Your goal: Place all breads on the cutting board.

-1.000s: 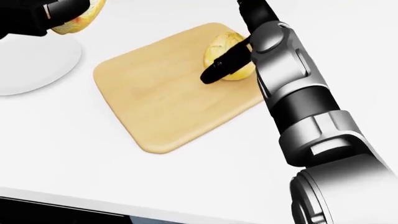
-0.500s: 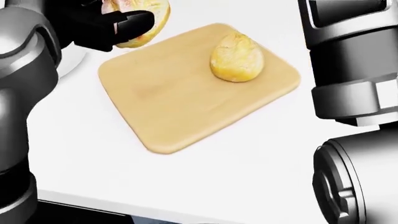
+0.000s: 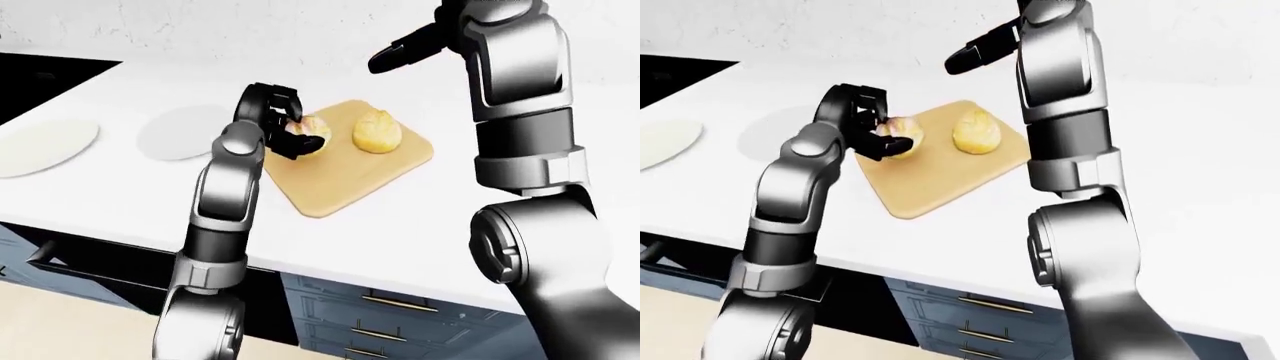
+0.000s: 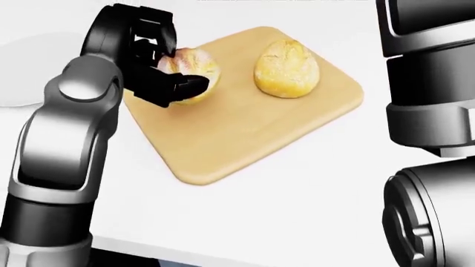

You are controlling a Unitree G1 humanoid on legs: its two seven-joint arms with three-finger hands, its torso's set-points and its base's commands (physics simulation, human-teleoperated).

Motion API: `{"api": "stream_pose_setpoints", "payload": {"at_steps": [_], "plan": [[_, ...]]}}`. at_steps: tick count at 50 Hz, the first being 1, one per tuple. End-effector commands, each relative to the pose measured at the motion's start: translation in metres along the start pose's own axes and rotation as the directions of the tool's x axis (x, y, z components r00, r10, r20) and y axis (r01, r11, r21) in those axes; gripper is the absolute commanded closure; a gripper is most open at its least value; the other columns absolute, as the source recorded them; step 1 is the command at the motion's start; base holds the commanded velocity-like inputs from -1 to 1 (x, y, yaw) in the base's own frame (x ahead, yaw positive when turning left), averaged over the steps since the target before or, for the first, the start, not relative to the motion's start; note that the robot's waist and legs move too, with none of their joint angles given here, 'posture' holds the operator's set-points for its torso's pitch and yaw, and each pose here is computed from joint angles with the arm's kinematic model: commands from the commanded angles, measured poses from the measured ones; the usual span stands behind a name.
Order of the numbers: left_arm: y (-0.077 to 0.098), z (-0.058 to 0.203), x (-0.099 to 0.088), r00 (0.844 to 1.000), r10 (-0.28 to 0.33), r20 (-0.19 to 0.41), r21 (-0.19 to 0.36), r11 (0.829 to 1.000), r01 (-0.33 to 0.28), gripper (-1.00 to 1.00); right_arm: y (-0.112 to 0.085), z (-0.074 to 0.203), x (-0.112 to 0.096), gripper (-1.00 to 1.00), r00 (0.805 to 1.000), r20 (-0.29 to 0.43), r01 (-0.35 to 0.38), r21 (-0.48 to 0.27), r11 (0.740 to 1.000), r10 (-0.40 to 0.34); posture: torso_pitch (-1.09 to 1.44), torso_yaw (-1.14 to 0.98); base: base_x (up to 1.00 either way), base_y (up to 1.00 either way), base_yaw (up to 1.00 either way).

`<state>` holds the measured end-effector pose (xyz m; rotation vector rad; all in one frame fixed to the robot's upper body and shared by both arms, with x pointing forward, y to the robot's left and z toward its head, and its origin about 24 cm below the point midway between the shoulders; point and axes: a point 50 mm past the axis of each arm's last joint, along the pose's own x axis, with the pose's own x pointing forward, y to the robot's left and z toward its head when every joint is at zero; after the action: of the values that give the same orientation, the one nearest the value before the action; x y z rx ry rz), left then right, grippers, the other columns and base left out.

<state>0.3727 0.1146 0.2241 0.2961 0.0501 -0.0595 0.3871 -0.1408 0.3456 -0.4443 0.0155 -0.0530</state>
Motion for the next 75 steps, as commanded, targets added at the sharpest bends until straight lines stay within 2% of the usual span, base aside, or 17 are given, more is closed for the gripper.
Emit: {"api": "stream_pose_setpoints", "payload": {"at_steps": [1,11,23,27,28,33,42,43,46,51,58,62,65,66,68,70,75], "plan": [[0.007,0.025,-0.001,0.992,0.036,0.123,0.033,0.999,-0.041,1.00,-0.010,0.021,-0.009,-1.00,0.995,0.091,0.039,-0.003,0.999,-0.038,0.00,0.00,0.00,0.00,0.00],[0.001,0.019,0.005,0.993,0.025,0.118,0.118,0.992,-0.039,1.00,-0.009,0.017,-0.011,-1.00,0.995,0.087,0.040,-0.002,0.999,-0.039,0.00,0.00,0.00,0.00,0.00],[-0.001,0.016,0.003,0.994,0.006,0.112,0.145,0.989,-0.022,1.00,-0.007,0.015,-0.011,-1.00,0.996,0.087,0.037,0.004,0.999,-0.037,0.00,0.00,0.00,0.00,0.00],[-0.002,0.017,0.002,0.994,0.003,0.112,0.146,0.989,-0.020,0.73,-0.005,0.016,-0.011,-1.00,0.995,0.088,0.035,0.005,0.999,-0.035,0.00,0.00,0.00,0.00,0.00],[-0.002,0.016,0.002,0.994,0.003,0.110,0.146,0.989,-0.019,0.51,-0.005,0.016,-0.011,-1.00,0.995,0.089,0.033,0.005,0.999,-0.033,0.00,0.00,0.00,0.00,0.00],[-0.003,0.017,0.002,0.994,-0.001,0.111,0.147,0.989,-0.015,0.06,-0.005,0.015,-0.012,-1.00,0.996,0.089,0.033,0.007,0.999,-0.033,0.00,0.00,0.00,0.00,0.00],[-0.005,0.018,0.001,0.994,-0.012,0.108,0.148,0.989,-0.004,-0.01,-0.005,0.013,-0.012,-1.00,0.996,0.087,0.032,0.009,0.999,-0.033,0.00,0.00,0.00,0.00,0.00],[-0.006,0.018,0.001,0.994,-0.014,0.107,0.149,0.989,-0.002,-0.17,-0.005,0.014,-0.012,-1.00,0.996,0.088,0.032,0.010,0.999,-0.033,0.00,0.00,0.00,0.00,0.00],[-0.006,0.018,-0.001,0.994,-0.019,0.107,0.151,0.989,0.003,-0.32,-0.003,0.013,-0.011,-1.00,0.996,0.087,0.030,0.009,1.000,-0.031,0.00,0.00,0.00,0.00,0.00],[-0.005,0.020,0.000,0.994,-0.021,0.108,0.146,0.989,0.005,-0.97,-0.002,0.015,-0.011,-1.00,0.996,0.088,0.028,0.009,1.000,-0.029,0.00,0.00,0.00,0.00,0.00],[-0.004,0.022,-0.002,0.993,-0.023,0.112,0.143,0.990,0.006,-1.00,0.001,0.013,-0.010,-1.00,0.996,0.087,0.023,0.011,1.000,-0.023,0.00,0.00,0.00,0.00,0.00],[0.007,0.041,-0.005,0.991,-0.002,0.136,0.107,0.994,-0.012,-1.00,0.003,0.012,-0.015,-1.00,0.996,0.089,0.008,0.043,0.999,-0.011,0.00,0.00,0.00,0.00,0.00],[0.019,0.073,-0.019,0.982,0.015,0.189,0.049,0.998,-0.024,-1.00,0.005,0.010,-0.023,-1.00,0.996,0.085,-0.008,0.087,0.996,0.000,0.00,0.00,0.00,0.00,0.00],[0.020,0.077,-0.022,0.982,0.016,0.191,0.051,0.998,-0.027,-1.00,0.005,0.009,-0.025,-1.00,0.996,0.084,-0.009,0.090,0.996,0.001,0.00,0.00,0.00,0.00,0.00],[0.030,0.094,-0.027,0.977,0.048,0.207,-0.020,0.999,-0.044,-1.00,0.001,0.009,-0.033,-1.00,0.997,0.079,0.005,0.084,0.996,-0.011,0.00,0.00,0.00,0.00,0.00],[0.043,0.108,-0.031,0.972,0.073,0.225,-0.054,0.997,-0.062,-1.00,-0.005,0.012,-0.043,-1.00,0.997,0.080,0.013,0.083,0.996,-0.019,0.00,0.00,0.00,0.00,0.00],[0.058,0.129,-0.040,0.955,0.127,0.268,-0.104,0.989,-0.102,-1.00,-0.010,0.020,-0.063,-1.00,0.995,0.095,0.016,0.080,0.997,-0.024,0.00,0.00,0.00,0.00,0.00]]}}
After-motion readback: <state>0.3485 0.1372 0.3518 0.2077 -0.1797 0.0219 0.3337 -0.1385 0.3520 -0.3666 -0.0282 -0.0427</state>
